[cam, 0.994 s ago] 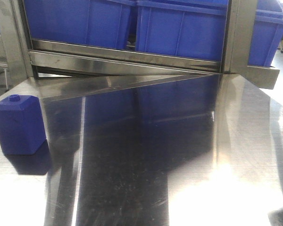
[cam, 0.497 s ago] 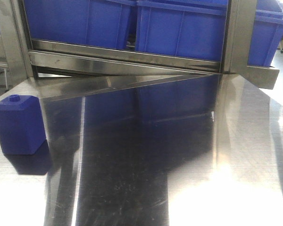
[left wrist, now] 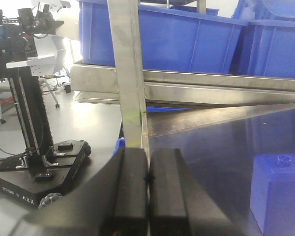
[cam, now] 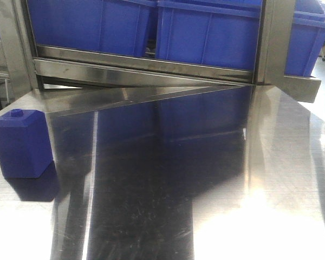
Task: Pick and sort blue part to right shelf
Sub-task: 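Move the open left gripper toward the other blue part at the table edge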
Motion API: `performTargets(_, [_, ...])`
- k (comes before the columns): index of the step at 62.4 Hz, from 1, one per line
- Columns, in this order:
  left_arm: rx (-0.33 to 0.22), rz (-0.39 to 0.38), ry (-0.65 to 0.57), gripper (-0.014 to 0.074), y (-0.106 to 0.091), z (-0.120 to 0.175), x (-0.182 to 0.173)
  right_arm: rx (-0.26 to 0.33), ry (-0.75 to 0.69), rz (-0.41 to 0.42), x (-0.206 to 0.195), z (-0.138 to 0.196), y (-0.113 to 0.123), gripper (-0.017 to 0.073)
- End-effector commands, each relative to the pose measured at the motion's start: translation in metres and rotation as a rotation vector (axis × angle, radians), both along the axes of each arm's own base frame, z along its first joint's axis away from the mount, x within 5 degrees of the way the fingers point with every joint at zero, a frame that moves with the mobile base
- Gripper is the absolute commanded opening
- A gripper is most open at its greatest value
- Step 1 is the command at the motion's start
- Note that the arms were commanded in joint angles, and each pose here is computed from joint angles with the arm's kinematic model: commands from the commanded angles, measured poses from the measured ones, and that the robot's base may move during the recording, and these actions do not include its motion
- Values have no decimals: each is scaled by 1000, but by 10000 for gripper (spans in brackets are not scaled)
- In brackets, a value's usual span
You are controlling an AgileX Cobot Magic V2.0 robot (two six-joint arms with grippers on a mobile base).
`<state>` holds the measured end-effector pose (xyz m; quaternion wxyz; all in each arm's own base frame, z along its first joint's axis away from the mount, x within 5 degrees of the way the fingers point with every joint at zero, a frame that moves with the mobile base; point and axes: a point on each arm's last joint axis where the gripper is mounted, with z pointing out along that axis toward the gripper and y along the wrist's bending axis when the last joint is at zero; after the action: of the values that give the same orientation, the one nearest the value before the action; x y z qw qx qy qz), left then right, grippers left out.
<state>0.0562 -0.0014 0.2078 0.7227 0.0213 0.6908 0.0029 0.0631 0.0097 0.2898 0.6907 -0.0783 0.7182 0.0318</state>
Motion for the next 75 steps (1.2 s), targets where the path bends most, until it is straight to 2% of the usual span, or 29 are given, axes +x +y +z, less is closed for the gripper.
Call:
performTargets(1, [-13,-4,-88,134,0,1,-1,-1,-114,-4,-1,17,0,343])
performTargets(48, [-12,-4,-80,134,0,3,-2,-1,-114,-4,-1,17,0,343])
performTargets(58, [-14,4,-41,134,1,32,-9,-1,-114,-4,-1,17,0,343])
performTargets(63, [-50,5,-39,134,1,47,-14,-1,-114,-4,-1,17,0,343])
performTargets(75, [-71,0,-94,134,1,73,-24,-1,-114,-4,-1,17,0,343])
